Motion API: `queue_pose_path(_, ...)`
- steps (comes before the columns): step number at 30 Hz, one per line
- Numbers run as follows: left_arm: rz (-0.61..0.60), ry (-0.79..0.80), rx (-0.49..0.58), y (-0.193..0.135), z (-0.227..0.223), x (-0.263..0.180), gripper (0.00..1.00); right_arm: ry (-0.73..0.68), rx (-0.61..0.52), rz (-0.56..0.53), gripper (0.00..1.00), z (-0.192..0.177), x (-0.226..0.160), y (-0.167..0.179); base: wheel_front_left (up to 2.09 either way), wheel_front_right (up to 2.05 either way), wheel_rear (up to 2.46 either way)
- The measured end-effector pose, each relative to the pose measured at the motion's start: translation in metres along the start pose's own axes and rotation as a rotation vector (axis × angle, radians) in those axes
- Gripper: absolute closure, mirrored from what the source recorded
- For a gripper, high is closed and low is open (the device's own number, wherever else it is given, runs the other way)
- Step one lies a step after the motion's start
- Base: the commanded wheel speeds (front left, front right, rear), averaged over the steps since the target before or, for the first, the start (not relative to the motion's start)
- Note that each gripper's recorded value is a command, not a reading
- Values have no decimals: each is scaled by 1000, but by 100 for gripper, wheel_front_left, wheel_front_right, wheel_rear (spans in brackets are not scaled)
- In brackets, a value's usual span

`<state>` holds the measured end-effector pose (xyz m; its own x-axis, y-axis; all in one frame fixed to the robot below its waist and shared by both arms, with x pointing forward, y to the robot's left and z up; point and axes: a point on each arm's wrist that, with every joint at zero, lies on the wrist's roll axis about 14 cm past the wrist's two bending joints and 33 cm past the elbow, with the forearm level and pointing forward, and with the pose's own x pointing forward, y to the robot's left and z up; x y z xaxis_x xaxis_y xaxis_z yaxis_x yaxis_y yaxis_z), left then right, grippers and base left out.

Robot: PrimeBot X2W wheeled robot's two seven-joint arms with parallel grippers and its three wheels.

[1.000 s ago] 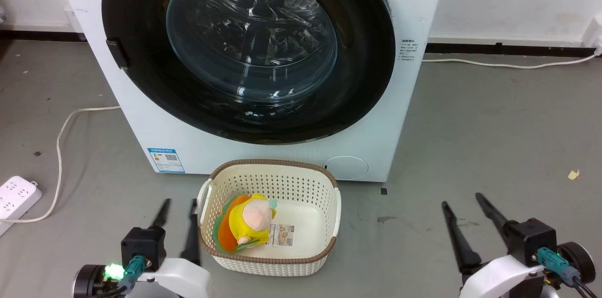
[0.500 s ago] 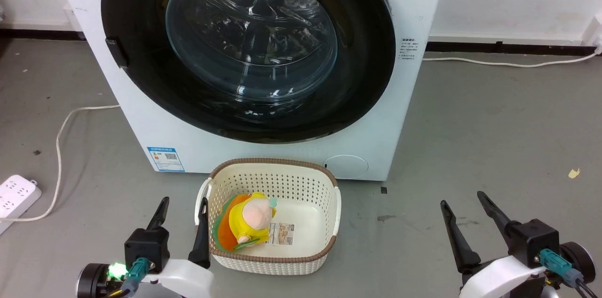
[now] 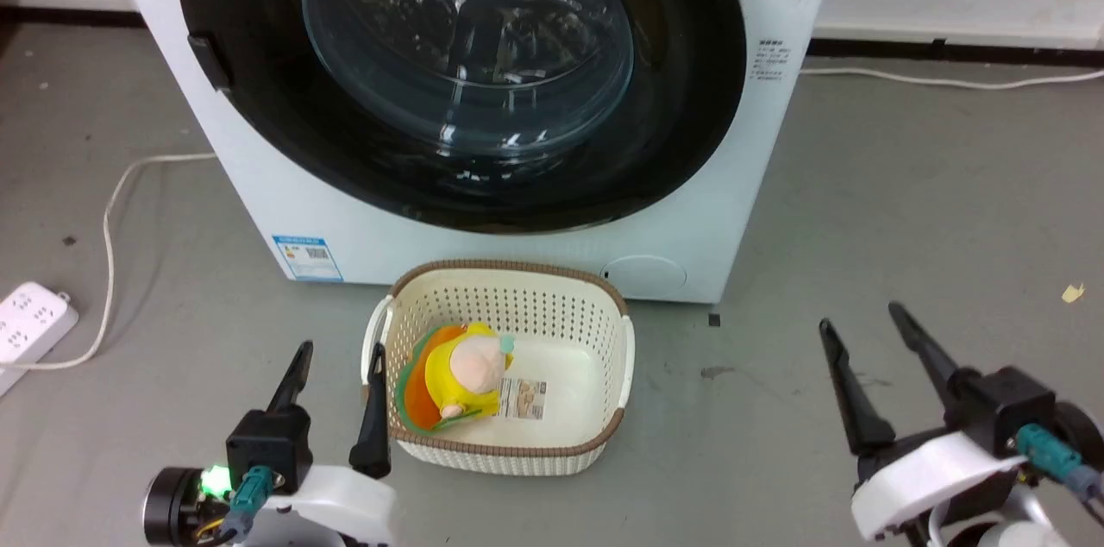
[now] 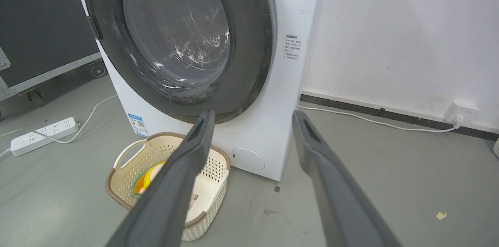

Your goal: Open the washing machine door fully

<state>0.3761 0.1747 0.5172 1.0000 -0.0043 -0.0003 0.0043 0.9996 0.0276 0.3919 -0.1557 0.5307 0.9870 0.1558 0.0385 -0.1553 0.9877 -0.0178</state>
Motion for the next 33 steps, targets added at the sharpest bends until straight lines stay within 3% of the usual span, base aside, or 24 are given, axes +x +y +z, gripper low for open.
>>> queue_pose_path(10,2,-11,-7,-1,-1,13,0,-47,53,1,3,14,35,-9,0,0,0)
queue_pose_path(11,3,-12,-8,-1,-1,14,0,-50,62,0,69,15,39,-9,0,0,0)
queue_pose_path(12,5,-14,-8,-1,-2,15,0,-53,71,0,100,16,43,-10,0,0,0)
queue_pose_path(26,29,-21,-17,4,-6,27,0,-49,319,-34,100,22,106,-23,0,0,0)
queue_pose_path(33,51,-18,-16,10,-11,29,0,-21,526,-35,100,19,144,-26,0,0,0)
